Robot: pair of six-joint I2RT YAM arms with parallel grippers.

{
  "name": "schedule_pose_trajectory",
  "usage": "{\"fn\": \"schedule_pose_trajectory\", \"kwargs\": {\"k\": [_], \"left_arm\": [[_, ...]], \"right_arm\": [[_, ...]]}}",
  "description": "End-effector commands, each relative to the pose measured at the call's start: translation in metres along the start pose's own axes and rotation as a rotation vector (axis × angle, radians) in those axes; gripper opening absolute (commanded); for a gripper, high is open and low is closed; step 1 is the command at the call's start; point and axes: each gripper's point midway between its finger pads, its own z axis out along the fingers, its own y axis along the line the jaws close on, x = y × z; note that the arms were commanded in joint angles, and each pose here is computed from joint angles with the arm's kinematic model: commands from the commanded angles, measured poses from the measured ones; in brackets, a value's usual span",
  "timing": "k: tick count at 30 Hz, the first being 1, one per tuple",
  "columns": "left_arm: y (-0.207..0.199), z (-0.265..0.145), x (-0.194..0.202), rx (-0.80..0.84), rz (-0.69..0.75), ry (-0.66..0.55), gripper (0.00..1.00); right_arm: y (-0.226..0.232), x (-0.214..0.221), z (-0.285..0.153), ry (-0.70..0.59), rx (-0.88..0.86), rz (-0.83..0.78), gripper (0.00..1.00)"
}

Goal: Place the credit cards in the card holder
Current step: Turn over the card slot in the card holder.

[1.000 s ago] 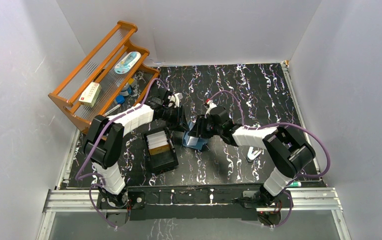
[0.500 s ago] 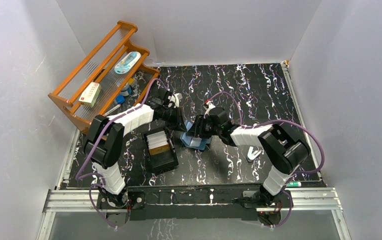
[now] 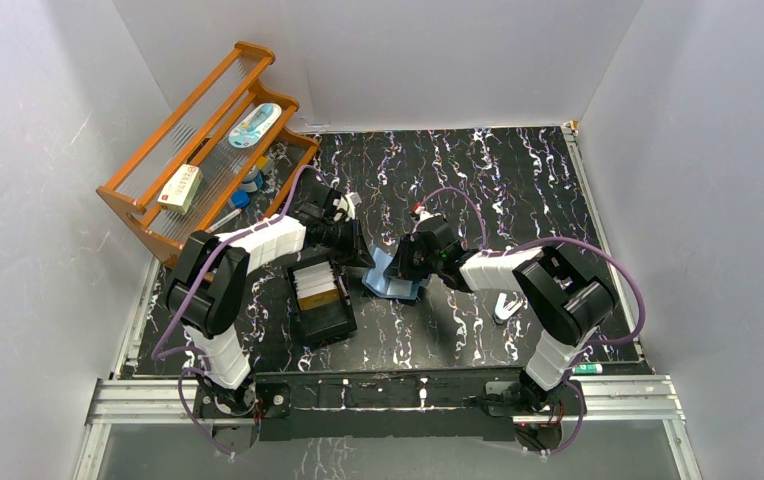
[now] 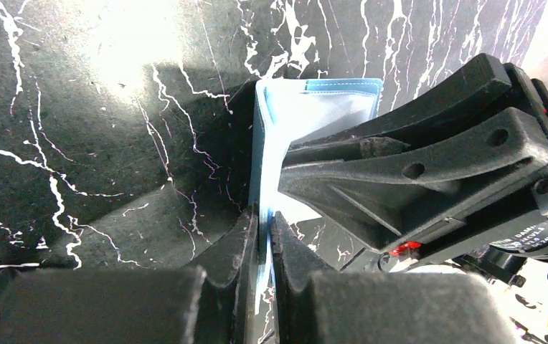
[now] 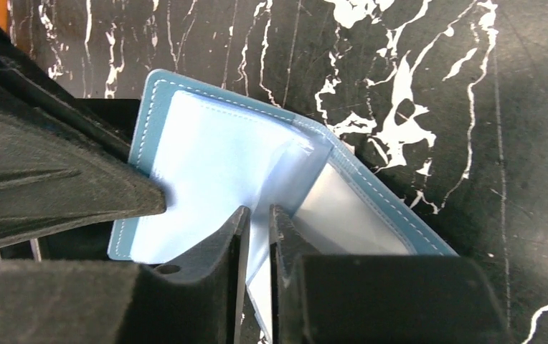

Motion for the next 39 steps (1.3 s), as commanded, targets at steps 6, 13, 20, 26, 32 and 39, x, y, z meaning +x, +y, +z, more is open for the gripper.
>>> {"fn": "schedule_pose_trajectory", "kwargs": {"k": [6,13,20,26,32,39], "left_arm": [[-0.035,-0.022,0.005,0.128,0.023,-0.013,0.0],[-0.041,-0.013,0.01,0.215,0.024,0.003,0.0],[-0.055,-0.018,0.007,0.299,0.057,-0.012,0.0],[-0.056,-0.016,0.009,0.319,0.067,-0.014,0.0],[-0.06,-0.016,0.01,0.365,0.079,-0.025,0.06],[-0.063,-0.017,0.009,0.388,0.095,-0.027,0.11]], "right_arm": [[-0.041,0.015,-0.002,0.024,0.147,-0.037,0.14],[-0.037,0.019,-0.002,0.03,0.085,-0.038,0.11],[-0.034,0.014,-0.002,0.022,0.059,-0.036,0.11],[-0.042,0.02,0.002,0.04,0.07,-0.027,0.11],[-0.043,0.024,0.002,0.052,0.064,-0.017,0.11],[-0.04,0.023,0.001,0.051,0.056,-0.014,0.11]]}}
